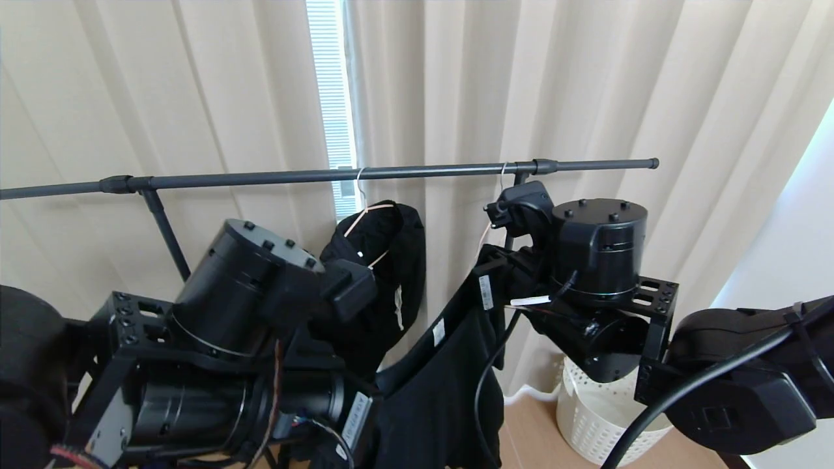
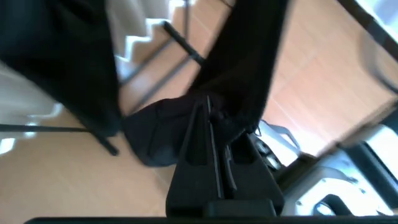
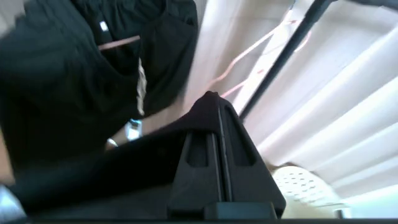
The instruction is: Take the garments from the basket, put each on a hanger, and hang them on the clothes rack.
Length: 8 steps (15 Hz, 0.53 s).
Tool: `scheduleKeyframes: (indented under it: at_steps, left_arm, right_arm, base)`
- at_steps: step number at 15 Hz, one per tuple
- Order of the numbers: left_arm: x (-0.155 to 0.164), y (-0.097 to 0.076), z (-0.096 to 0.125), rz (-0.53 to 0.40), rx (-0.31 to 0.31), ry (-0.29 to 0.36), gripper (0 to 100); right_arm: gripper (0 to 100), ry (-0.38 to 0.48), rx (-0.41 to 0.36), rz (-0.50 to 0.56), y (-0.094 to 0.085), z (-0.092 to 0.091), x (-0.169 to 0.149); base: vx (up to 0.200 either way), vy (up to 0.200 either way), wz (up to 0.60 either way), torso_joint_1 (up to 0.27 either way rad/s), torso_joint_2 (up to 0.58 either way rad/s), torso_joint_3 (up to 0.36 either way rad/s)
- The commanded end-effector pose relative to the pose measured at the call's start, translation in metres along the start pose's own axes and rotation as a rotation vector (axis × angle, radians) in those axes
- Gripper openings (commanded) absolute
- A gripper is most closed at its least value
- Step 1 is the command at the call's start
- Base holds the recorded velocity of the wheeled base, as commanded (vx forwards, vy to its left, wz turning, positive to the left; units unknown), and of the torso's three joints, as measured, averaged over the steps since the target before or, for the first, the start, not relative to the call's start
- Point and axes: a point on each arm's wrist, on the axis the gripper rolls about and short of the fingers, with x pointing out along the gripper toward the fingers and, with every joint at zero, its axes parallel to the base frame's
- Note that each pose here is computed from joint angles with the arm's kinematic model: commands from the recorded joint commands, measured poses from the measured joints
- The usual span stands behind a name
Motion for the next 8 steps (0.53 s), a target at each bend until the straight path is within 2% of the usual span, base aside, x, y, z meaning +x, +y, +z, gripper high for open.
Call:
scheduleKeyframes:
  at_steps: [1, 2, 3, 4, 6, 8]
  left_arm:
    - [0.008, -0.033, 0.0, -0.078, -0.016, 0.028, 0]
    - [0.017, -0.054, 0.006, -0.118, -0.087, 0.041, 0]
    - [0.018, -0.063, 0.01, -0.141, -0.12, 0.037, 0]
    - [0.02, -0.067, 0.013, -0.147, -0.126, 0.033, 0]
    - [0.023, -0.067, 0.016, -0.142, -0.131, 0.029, 0]
    - [0.026, -0.05, 0.017, -0.098, -0.162, 0.036, 0]
  right_arm:
    - [0, 0.017, -0.006, 0.018, 0.014, -0.008, 0.008]
    - [0, 0.016, -0.008, 0.03, 0.018, -0.009, 0.006]
    - [0, 0.016, -0.005, 0.038, 0.02, -0.009, 0.005]
    - [0, 0.015, -0.006, 0.041, 0.022, -0.009, 0.004]
    - [0, 0.014, -0.005, 0.041, 0.021, -0.008, 0.003]
    - [0, 0.008, -0.001, 0.032, 0.016, -0.004, 0.0]
  base:
    - [0.0, 0.0, 0.0, 0.0, 0.0, 0.0]
    - [0.0, 0.0, 0.0, 0.0, 0.0, 0.0]
    - [0.0, 0.0, 0.0, 0.0, 0.0, 0.0]
    - [0.0, 0.0, 0.0, 0.0, 0.0, 0.0]
    - [0.0, 0.0, 0.0, 0.0, 0.0, 0.0]
    - [0.0, 0.0, 0.0, 0.0, 0.0, 0.0]
